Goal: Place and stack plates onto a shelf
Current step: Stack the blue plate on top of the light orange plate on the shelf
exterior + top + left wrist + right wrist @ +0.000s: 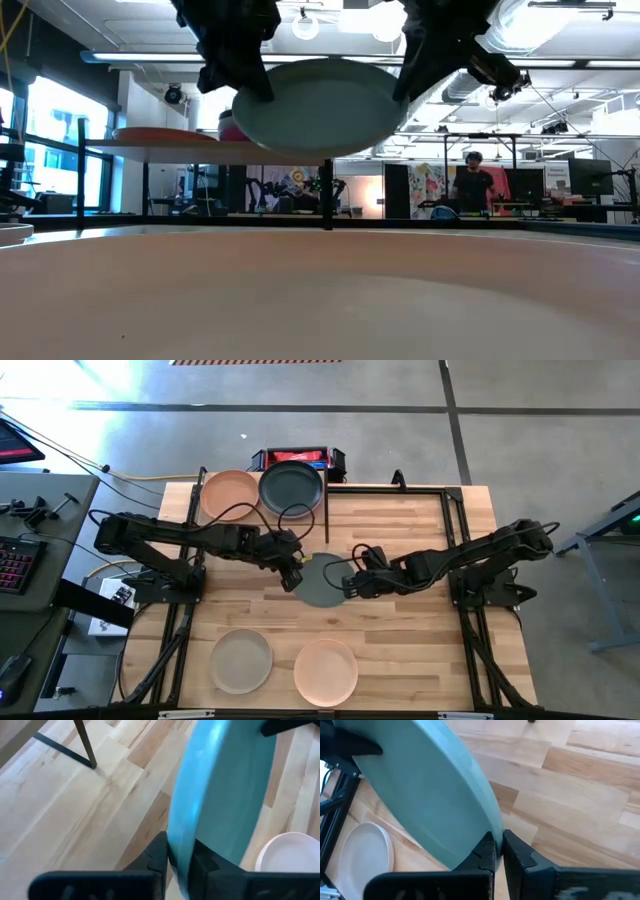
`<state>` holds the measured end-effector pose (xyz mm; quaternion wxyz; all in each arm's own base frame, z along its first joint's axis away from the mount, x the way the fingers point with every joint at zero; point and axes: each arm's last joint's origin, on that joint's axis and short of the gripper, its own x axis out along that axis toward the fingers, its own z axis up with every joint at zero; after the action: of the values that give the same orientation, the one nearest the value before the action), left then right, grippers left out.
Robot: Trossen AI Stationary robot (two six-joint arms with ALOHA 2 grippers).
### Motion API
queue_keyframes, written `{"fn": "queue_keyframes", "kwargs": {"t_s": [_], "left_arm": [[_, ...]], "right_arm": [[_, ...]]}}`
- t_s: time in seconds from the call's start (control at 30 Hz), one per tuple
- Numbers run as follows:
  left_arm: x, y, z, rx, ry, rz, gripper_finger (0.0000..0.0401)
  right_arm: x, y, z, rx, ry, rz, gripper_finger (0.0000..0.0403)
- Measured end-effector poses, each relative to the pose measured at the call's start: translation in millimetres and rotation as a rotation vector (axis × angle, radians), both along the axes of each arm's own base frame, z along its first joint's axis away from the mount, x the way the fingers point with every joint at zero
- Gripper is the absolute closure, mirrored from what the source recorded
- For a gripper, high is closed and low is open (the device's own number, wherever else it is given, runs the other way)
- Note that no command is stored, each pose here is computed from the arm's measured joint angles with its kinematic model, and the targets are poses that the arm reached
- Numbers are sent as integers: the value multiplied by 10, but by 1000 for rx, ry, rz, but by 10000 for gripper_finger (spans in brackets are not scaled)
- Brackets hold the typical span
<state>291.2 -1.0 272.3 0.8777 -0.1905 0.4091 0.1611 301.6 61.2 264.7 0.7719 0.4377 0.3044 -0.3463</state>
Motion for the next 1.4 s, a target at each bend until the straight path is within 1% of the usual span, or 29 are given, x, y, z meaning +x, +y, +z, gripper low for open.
{"fn": "queue_keyframes", "kwargs": {"t_s": [0.1, 0.33, 0.5, 0.6, 0.8, 0.9, 1.03, 1.13, 1.27, 1.4], "left_arm": [[-1, 2, 2, 8, 0, 1, 385], [0, -1, 2, 18, 2, -16, 378], [0, -1, 3, 14, 1, -12, 380], [0, -2, 2, 12, 1, -7, 379], [-8, 4, -5, 2, 9, 14, 379], [-16, 31, -8, -3, 14, 41, 379], [-68, 96, 5, -14, 36, 82, 380], [-155, 160, 37, -27, 62, 126, 379], [-294, 240, 124, -43, 69, 181, 379], [-464, 300, 280, -57, 22, 227, 379]], "right_arm": [[1, 1, -1, 13, 2, 8, 402], [3, 7, -3, 30, 10, 31, 402], [3, 7, -3, 18, 15, 51, 397], [5, 10, -2, 11, 20, 76, 373], [5, 0, -3, -18, 31, 101, 308], [6, -26, 2, -14, 47, 153, 284], [-5, -81, 26, 52, 65, 246, 269], [-22, -123, 72, 92, 53, 280, 268], [-67, -150, 141, 73, 39, 317, 269], [-115, -155, 205, 31, 32, 375, 269]]}}
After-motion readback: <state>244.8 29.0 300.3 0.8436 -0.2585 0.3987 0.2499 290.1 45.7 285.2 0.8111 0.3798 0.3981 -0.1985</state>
